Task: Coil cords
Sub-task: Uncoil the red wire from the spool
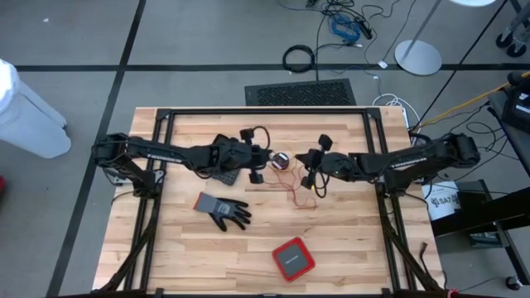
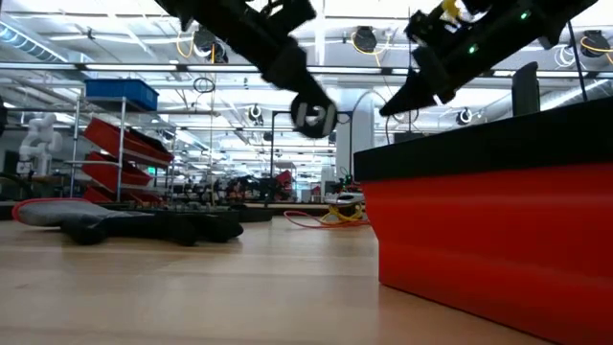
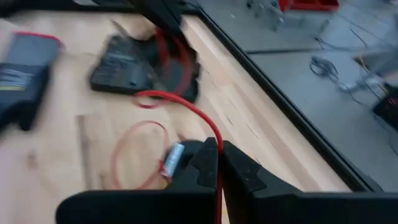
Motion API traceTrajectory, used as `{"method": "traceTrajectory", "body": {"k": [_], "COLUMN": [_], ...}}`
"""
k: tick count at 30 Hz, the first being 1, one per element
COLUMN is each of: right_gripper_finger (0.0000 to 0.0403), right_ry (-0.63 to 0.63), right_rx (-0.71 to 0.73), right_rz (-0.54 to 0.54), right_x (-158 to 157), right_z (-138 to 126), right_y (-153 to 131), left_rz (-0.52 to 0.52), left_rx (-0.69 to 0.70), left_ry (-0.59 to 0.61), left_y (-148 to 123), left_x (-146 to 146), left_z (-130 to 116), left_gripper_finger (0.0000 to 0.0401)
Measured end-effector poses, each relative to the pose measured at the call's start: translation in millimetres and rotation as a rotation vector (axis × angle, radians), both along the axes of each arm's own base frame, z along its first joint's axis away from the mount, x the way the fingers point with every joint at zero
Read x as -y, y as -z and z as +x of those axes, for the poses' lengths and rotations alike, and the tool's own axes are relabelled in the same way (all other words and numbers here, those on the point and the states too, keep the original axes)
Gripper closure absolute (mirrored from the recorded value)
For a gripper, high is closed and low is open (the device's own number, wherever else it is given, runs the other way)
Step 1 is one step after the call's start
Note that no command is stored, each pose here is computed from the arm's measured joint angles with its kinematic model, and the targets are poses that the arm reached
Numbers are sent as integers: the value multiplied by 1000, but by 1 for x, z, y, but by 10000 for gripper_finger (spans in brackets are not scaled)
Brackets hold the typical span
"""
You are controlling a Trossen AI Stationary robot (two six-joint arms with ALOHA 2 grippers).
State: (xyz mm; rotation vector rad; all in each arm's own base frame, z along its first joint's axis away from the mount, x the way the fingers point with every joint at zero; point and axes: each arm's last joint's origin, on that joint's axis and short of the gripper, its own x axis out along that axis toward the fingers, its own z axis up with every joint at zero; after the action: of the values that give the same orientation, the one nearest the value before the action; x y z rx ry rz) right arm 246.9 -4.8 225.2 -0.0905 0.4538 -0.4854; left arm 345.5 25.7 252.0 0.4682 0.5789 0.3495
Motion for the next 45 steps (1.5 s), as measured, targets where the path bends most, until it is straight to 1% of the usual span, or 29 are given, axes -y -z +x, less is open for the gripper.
{"method": "traceTrajectory", "body": {"k": [4,7,10,15,19,23,27,30,32,36,40,45], "right_gripper_finger": [403,403,403,403,403,403,403,403,403,403,403,403], "right_ry": [-71,-118,-163,-269,-303,-305,-269,-197,-144,-26,68,123], "right_rx": [40,66,90,136,130,73,13,-35,-84,-186,-248,-240], "right_rz": [-26,-42,-52,-62,-64,-53,-48,-41,-43,-53,-52,-64], "right_x": [-13,-23,-31,-41,-44,-41,-32,-20,-11,4,13,15], "right_z": [1,2,5,15,23,30,33,33,30,24,18,14], "right_y": [-6,-8,-9,-7,2,17,28,33,37,46,51,47], "left_rz": [78,110,135,167,169,123,18,-60,-108,-174,-174,-132], "left_rx": [-68,-55,-2,126,242,373,472,523,531,484,307,63], "left_ry": [-45,-61,-111,-206,-231,-233,-158,-90,-31,93,106,92], "left_y": [5,6,5,-4,-11,-19,-24,-26,-26,-29,-21,-6], "left_x": [1,0,-2,-12,-17,-20,-20,-18,-16,-12,-10,-8], "left_z": [-2,-2,-1,5,9,12,14,16,16,13,4,-7], "left_gripper_finger": [401,401,401,401,401,401,401,401,401,401,401,401]}}
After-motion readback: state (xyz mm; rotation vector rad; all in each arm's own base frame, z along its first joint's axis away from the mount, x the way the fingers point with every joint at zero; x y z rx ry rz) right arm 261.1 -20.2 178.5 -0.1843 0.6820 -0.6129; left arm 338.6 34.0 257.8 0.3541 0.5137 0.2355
